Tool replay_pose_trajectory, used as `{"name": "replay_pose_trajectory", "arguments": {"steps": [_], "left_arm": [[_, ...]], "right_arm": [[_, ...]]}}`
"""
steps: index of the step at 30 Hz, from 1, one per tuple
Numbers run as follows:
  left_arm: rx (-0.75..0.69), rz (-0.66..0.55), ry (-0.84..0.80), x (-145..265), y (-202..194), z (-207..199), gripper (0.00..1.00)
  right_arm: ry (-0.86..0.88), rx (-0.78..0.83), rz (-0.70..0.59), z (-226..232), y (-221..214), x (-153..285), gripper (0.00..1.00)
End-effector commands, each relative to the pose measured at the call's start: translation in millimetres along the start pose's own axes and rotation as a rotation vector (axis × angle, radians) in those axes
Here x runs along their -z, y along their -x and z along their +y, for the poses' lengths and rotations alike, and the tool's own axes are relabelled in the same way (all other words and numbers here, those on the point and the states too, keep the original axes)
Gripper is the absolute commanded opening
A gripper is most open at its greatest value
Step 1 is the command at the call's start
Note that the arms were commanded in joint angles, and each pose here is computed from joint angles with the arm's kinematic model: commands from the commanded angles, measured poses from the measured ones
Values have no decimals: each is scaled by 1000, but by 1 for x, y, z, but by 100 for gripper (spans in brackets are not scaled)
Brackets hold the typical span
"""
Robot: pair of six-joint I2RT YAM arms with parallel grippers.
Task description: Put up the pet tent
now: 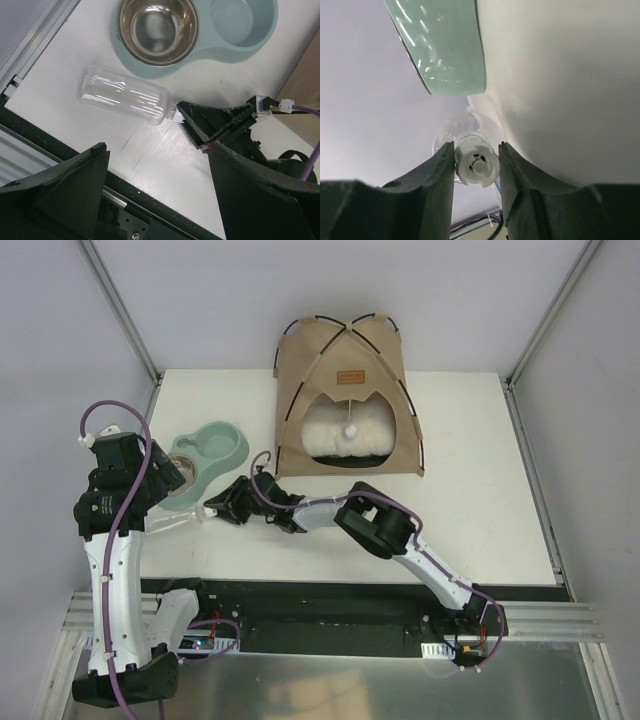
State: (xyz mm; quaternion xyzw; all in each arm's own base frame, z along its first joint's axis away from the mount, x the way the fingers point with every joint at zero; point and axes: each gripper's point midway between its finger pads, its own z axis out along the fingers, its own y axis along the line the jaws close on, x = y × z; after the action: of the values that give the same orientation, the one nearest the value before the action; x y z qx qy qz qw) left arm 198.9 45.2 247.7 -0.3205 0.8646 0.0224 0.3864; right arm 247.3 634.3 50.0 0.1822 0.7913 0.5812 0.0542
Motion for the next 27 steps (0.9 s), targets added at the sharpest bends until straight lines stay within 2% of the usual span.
{"name": "replay_pose_trajectory", "arguments": {"steps": [1, 4, 5, 6, 10, 15, 18, 22, 27], "left_arm": [[-8, 25, -53, 2, -4, -9, 83], [-1, 39, -80, 0, -4, -16, 87], [3, 40, -91, 0, -3, -19, 95], [14, 36, -97, -2, -2, -21, 99], [50, 41, -176, -7, 1, -39, 99], [109, 98, -325, -4, 1, -72, 99], [125, 100, -383, 1, 7, -84, 99], [127, 79, -385, 2, 15, -86, 98], [103, 4, -382, 14, 29, -83, 98]], "right_arm": [[150, 19, -80, 77, 26, 51, 4], [132, 50, -74, 77, 29, 85, 2], [143, 57, -69, 83, 28, 101, 1], [154, 65, -72, 89, 31, 115, 1], [135, 98, -68, 90, 38, 158, 0], [107, 225, -99, 110, 43, 197, 0], [101, 295, -109, 126, 42, 204, 0], [92, 313, -82, 124, 36, 197, 0], [29, 436, -28, 122, 16, 190, 0]]}}
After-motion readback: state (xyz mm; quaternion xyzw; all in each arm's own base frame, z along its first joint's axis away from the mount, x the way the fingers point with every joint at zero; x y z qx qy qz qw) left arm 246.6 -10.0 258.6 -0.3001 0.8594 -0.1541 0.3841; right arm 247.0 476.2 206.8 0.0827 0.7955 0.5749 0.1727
